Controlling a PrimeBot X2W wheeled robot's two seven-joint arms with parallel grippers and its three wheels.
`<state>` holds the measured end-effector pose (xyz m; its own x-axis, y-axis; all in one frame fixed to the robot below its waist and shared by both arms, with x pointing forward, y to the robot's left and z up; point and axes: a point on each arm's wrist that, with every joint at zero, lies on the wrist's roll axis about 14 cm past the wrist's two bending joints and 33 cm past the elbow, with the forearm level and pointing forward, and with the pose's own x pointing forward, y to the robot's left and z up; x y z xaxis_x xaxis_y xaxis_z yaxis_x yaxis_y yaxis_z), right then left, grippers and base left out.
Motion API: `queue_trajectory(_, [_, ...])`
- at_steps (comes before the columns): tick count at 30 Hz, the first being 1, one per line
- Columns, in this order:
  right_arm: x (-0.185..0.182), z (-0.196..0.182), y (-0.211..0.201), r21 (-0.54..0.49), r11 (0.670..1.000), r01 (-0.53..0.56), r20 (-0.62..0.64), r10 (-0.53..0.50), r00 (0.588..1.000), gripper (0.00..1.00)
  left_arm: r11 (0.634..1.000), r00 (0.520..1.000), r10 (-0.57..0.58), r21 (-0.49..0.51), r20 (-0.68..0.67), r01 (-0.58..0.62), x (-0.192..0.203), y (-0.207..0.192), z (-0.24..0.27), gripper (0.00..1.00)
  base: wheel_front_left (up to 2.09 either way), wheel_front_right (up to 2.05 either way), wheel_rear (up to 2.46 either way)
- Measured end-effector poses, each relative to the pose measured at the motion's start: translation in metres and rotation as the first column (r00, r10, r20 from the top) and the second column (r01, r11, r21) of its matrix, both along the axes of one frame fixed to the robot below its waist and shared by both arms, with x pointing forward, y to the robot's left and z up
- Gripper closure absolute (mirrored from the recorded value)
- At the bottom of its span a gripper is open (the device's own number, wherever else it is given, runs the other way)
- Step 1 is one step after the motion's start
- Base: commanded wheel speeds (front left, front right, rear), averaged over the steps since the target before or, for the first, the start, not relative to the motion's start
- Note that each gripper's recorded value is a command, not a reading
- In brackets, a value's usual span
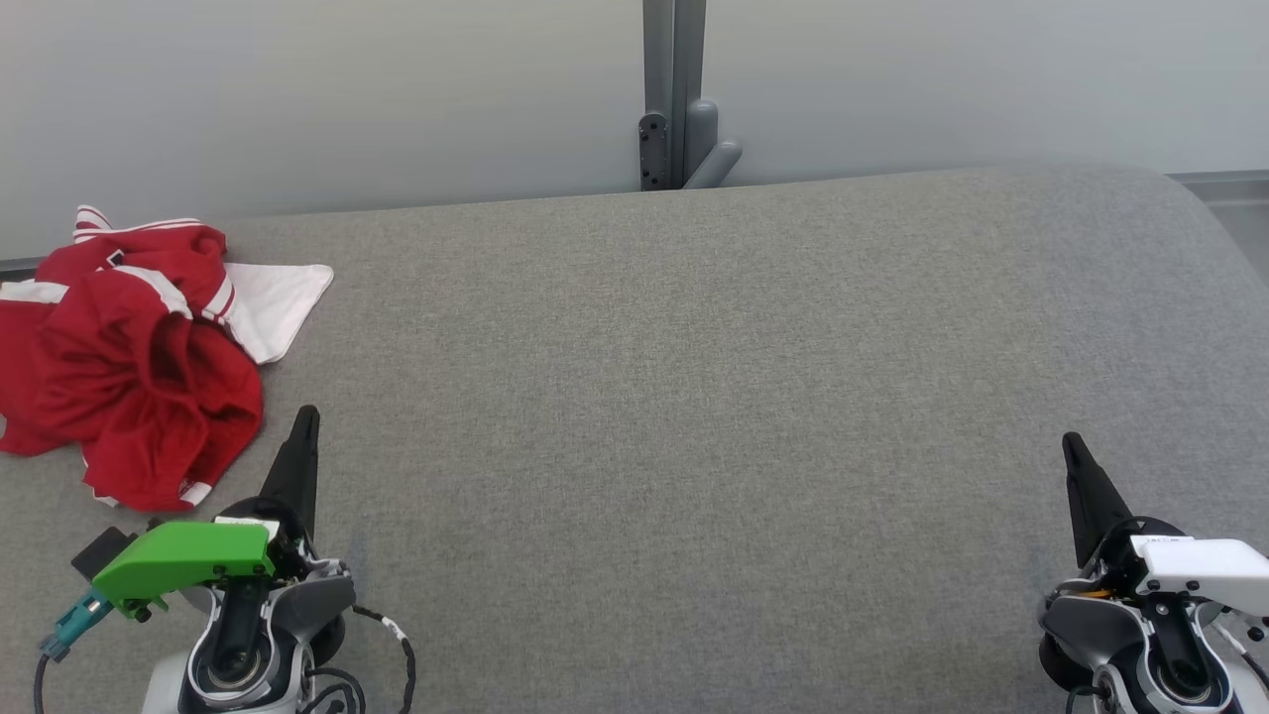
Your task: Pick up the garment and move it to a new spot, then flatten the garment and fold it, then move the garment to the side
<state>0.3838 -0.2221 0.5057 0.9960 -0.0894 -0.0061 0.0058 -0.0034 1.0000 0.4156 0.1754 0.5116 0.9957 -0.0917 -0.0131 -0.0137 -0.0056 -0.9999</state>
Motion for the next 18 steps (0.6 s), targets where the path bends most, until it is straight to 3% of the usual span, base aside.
queue_trajectory(18, [-0.0002, -0.0008, 0.0001, 0.001, 1.000, 0.000, -0.002, 0.000, 1.000, 1.00, 1.000, 1.000, 0.000, 0.000, -0.003, 0.000, -0.0002, -0.0001, -0.0008, 1.00, 0.00, 0.00, 0.00])
